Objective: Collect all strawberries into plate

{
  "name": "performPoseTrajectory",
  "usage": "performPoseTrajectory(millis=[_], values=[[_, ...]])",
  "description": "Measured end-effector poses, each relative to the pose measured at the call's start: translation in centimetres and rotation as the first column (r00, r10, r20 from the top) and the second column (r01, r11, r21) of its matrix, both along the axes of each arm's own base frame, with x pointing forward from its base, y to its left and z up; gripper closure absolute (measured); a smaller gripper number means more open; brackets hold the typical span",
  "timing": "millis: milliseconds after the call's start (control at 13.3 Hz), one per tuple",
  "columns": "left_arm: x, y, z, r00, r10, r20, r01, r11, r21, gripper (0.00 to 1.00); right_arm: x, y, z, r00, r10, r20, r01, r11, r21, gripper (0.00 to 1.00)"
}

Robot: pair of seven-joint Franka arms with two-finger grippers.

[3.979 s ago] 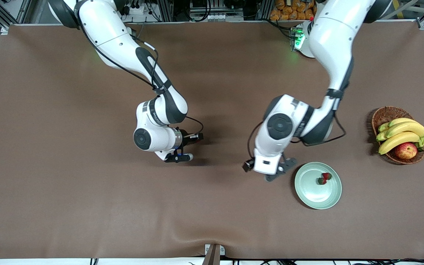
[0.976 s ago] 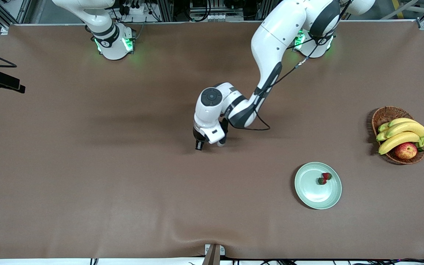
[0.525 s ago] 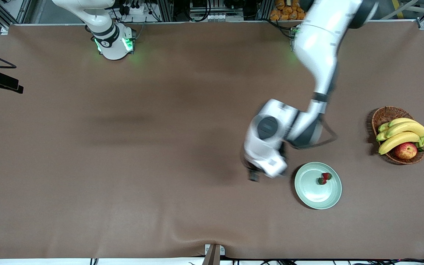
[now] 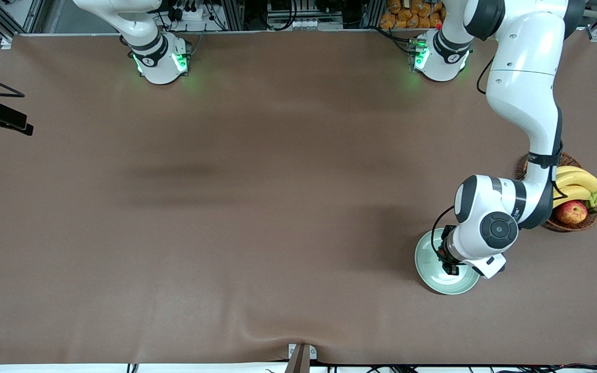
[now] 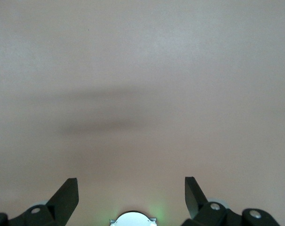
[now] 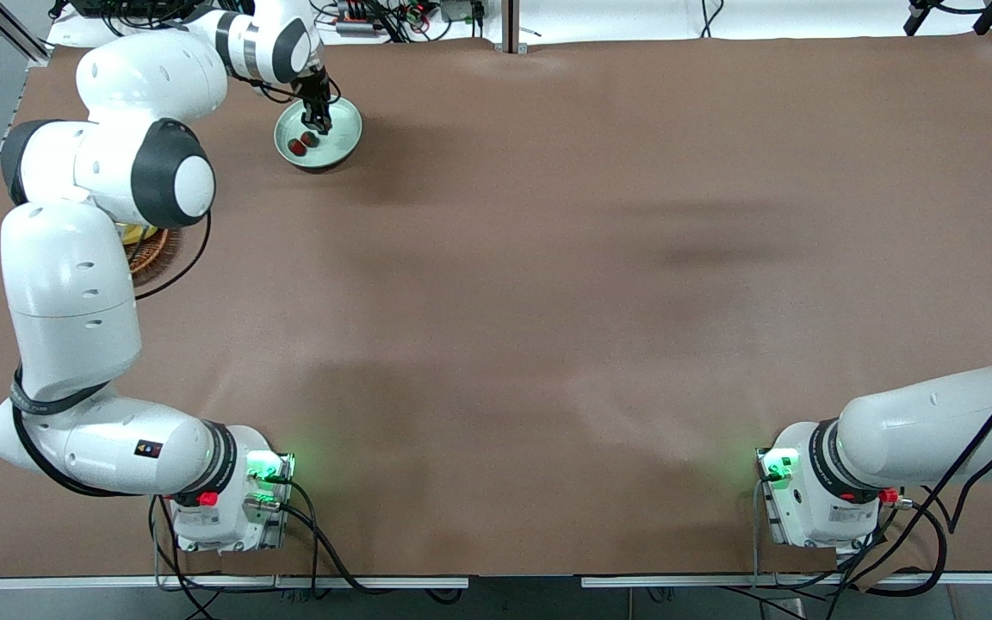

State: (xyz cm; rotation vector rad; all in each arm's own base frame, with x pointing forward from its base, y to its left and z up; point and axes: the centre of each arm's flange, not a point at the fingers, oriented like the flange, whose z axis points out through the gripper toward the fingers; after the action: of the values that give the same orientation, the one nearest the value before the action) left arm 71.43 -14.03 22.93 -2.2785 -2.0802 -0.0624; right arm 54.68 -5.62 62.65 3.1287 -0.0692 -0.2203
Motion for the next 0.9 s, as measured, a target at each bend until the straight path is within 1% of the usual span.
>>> performPoseTrajectory(millis=[150, 225, 450, 525, 601, 676, 901], values=[[-0.3, -0.9, -0.2, 1.000, -0.017, -0.005, 0.017, 1.000, -0.003, 0.68, 0.0, -0.1, 0.0, 1.000, -0.006, 0.002, 0.006, 1.000, 0.012, 0.00], [-0.3, -1.0, -0.2, 0.999, -0.036, -0.006, 0.036, 0.999, -0.004, 0.62, 0.0, -0.1, 0.0, 1.000, -0.009, 0.002, 0.009, 1.000, 0.018, 0.00], [0.3, -0.1, 1.2, 0.994, -0.110, 0.011, 0.110, 0.994, -0.007, 0.28, 0.0, -0.2, 0.0, 1.000, -0.011, 0.003, 0.011, 1.000, 0.021, 0.00], [0.5, 0.4, 2.6, 0.988, -0.151, 0.019, 0.151, 0.988, -0.007, 0.19, 0.0, -0.2, 0.0, 1.000, -0.011, 0.003, 0.011, 1.000, 0.021, 0.00], [0.5, 1.1, 4.5, 0.980, -0.201, 0.013, 0.201, 0.980, -0.005, 0.07, 0.0, -0.2, 0.0, 1.000, -0.011, 0.002, 0.011, 1.000, 0.021, 0.00], [0.5, 1.9, 6.7, 0.968, -0.251, 0.007, 0.251, 0.968, -0.004, 0.00, -0.1, -0.2, 0.0, 1.000, -0.011, 0.000, 0.011, 1.000, 0.021, 0.00], [-0.4, 4.9, 14.6, 0.922, -0.388, -0.002, 0.388, 0.922, -0.004, 0.00, -0.1, -0.1, 0.0, 1.000, -0.010, -0.005, 0.010, 1.000, 0.023, 0.00]])
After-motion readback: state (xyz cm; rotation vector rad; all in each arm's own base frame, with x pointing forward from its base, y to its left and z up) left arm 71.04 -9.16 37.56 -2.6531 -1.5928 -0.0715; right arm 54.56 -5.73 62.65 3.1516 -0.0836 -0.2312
